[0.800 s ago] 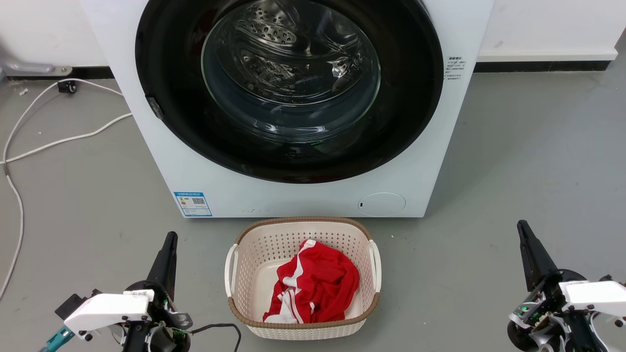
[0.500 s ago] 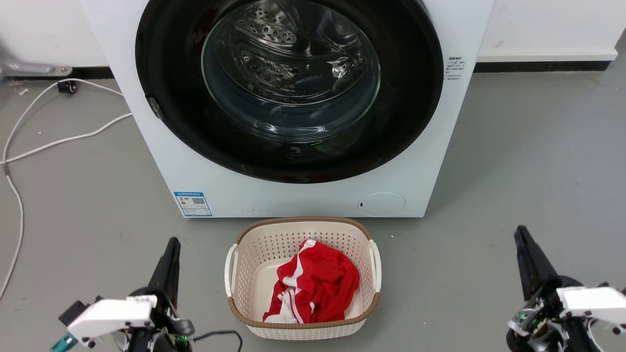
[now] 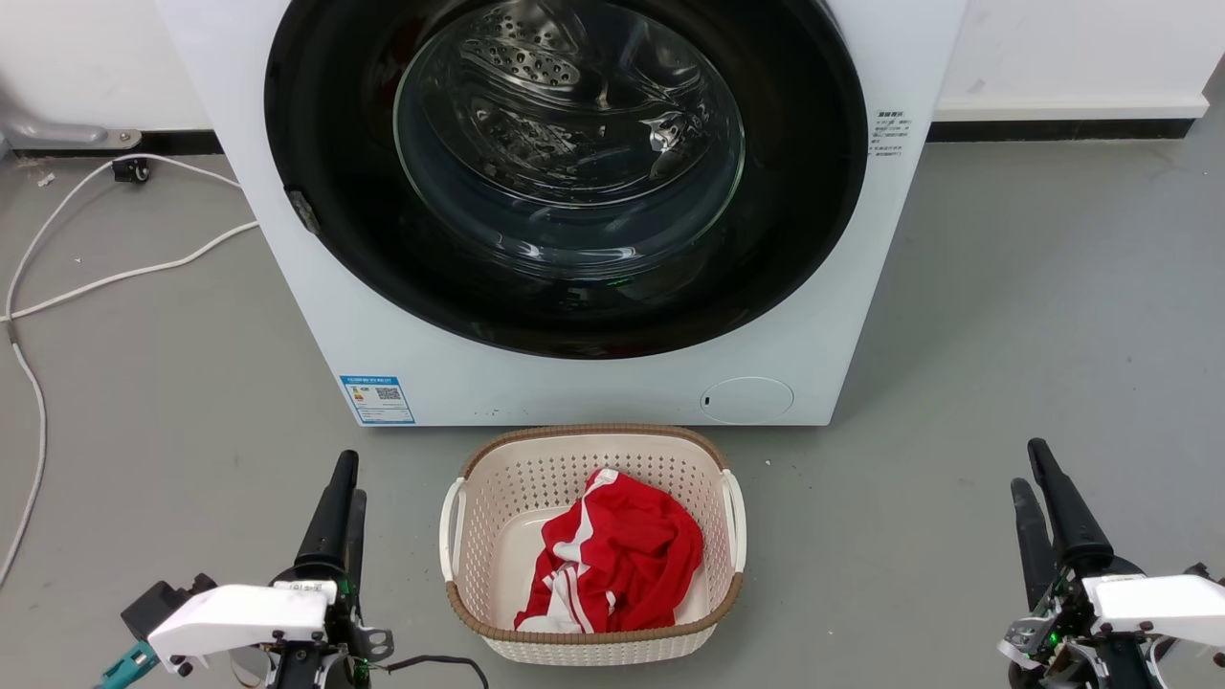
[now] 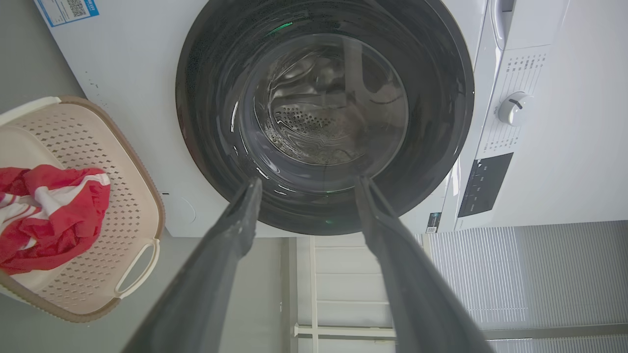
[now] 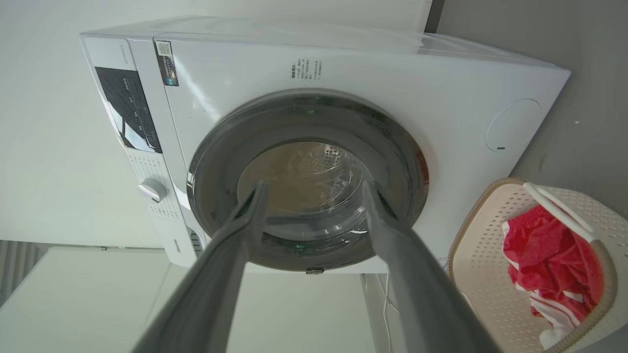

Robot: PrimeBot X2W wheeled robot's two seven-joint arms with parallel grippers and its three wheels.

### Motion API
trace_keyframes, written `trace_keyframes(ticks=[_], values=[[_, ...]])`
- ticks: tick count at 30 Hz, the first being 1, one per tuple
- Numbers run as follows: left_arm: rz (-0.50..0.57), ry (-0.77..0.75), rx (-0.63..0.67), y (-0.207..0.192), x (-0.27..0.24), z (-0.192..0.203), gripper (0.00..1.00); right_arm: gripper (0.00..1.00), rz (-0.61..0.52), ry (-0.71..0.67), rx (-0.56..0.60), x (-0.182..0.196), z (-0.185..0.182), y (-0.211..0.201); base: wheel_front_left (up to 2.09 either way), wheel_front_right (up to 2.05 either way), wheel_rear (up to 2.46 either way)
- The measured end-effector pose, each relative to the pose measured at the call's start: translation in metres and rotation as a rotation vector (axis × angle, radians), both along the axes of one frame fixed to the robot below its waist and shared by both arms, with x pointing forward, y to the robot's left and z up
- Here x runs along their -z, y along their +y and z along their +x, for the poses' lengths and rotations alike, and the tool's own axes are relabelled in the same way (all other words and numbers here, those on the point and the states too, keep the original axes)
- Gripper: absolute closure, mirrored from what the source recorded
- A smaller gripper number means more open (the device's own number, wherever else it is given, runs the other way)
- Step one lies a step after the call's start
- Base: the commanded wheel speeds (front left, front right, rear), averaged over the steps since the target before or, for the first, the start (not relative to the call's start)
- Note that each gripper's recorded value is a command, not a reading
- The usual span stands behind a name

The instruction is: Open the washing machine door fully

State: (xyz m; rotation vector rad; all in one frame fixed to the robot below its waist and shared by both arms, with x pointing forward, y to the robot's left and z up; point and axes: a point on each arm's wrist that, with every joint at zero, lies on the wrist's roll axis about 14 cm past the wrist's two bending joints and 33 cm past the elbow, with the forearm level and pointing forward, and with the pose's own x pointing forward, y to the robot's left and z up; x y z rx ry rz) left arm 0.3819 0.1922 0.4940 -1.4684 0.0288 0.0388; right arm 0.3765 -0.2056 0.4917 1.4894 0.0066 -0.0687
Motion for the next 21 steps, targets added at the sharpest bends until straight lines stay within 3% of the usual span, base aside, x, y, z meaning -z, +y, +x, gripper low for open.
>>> trace_keyframes(ticks=[21], values=[[0.454, -0.042, 0.056, -0.029, -0.024, 0.009, 0.0, 0.0, -0.54, -0.076, -0.001, -0.031, -0.001, 0.001, 0.0, 0.0, 0.0]])
